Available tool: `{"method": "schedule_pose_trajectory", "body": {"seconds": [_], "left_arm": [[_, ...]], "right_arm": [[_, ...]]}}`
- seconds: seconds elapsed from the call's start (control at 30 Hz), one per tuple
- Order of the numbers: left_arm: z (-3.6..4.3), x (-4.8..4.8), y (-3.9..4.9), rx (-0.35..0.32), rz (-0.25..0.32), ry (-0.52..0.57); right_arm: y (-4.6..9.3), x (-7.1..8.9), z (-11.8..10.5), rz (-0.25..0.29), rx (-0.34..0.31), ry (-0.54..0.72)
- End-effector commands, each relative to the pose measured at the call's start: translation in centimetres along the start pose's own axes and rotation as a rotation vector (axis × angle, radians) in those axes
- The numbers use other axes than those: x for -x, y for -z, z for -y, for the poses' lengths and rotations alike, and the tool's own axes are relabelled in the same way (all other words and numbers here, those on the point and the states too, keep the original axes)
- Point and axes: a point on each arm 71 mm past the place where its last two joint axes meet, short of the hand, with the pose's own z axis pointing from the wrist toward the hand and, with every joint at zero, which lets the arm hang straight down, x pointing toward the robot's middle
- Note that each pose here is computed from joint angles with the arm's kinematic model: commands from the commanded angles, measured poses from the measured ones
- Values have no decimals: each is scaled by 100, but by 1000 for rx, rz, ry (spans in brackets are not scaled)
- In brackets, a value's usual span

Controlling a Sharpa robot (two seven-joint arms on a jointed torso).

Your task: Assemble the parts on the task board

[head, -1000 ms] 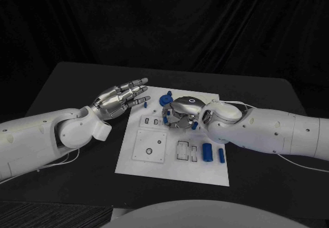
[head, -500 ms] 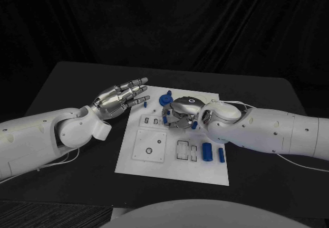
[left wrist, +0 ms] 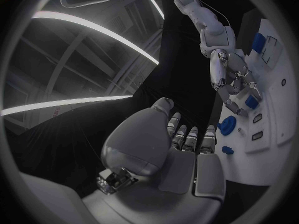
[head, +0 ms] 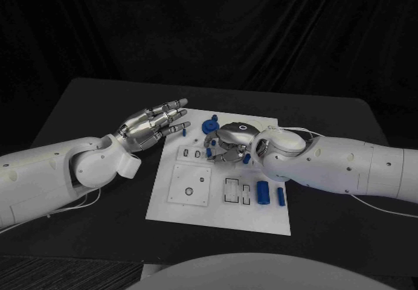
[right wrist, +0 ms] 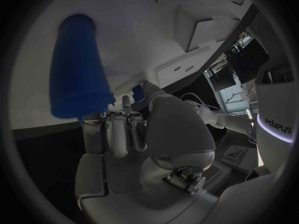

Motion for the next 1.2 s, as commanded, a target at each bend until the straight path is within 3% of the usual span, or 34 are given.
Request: {"method": "schedule_pose_trajectory", "body": {"seconds": [0.03,0.47,0.6,0.8,1.0,1.2], "left_arm": [[-2,-17,-3,-7,-15,8],[3,-3,18,-8,-3,4],[6,1,17,-11,4,0],[36,7,24,-35,40,-39],[184,-7,20,-78,62,-269],[342,-53,-21,-111,70,-745]], "right_arm": [[17,-44,30,-23,-26,2],[198,108,22,71,24,-6],[296,292,15,134,51,5],[531,728,51,261,75,42],[799,1094,92,375,91,81],[984,1209,196,386,57,96]]}}
